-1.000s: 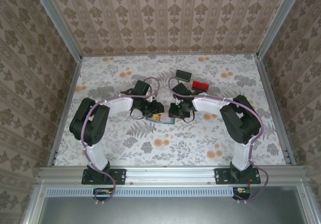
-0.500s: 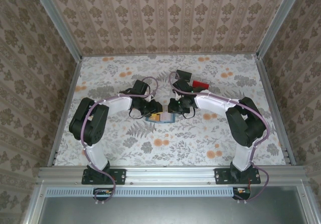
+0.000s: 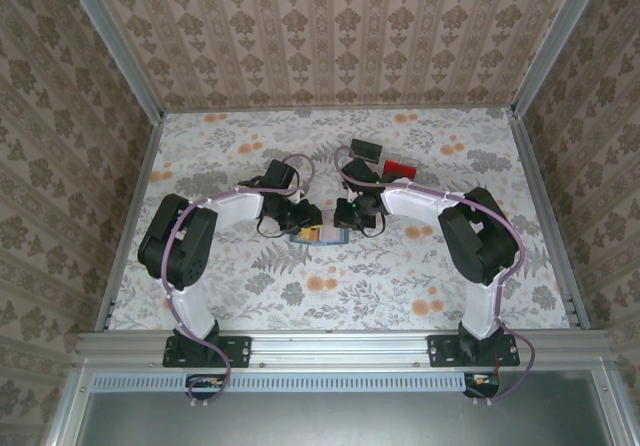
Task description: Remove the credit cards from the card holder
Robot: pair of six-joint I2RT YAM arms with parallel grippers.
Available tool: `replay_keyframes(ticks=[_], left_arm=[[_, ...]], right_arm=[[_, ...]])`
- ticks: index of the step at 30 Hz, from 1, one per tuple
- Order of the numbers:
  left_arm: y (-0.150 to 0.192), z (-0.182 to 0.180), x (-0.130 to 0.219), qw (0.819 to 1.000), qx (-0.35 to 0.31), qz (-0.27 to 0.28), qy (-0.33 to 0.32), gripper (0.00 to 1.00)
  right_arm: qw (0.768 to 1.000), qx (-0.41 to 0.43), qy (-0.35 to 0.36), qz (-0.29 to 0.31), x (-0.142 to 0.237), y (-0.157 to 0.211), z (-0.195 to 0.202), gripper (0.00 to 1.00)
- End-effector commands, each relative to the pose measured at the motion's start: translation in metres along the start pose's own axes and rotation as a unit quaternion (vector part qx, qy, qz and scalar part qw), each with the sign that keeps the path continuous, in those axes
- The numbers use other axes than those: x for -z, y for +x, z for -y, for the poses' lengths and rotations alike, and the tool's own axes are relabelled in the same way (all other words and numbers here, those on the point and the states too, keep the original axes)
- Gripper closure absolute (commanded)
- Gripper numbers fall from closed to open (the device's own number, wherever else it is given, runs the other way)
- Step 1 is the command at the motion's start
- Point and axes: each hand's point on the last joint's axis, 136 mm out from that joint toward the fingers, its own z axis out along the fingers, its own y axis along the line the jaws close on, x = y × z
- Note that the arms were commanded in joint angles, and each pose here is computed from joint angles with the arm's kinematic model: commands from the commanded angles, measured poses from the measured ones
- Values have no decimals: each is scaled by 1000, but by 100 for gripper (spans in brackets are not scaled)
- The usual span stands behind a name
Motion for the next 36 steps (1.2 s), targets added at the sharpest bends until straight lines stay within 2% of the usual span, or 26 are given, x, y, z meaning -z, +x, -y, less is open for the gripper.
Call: replay_keyframes(ticks=[1,13,22,30,36], left_arm=[[2,-10,-5,1000,11,-11,-11,71],[3,-14,-13,999,28,-21,24,70],[3,-16,-16,999,34,-27,21,70],[3,-15,-15,999,34,-27,21,69],[5,-5,-14,998,28,-38,45,69]], right_arm=[[1000,-16,17,-13,-4,0,7,81],[999,-21,4,-43,-23,7,11,81],[998,-12,9,-57,-30,12,15,81],[997,1,31,-66,-37,18,22,75],[996,4,46,-72,-43,22,28,73]])
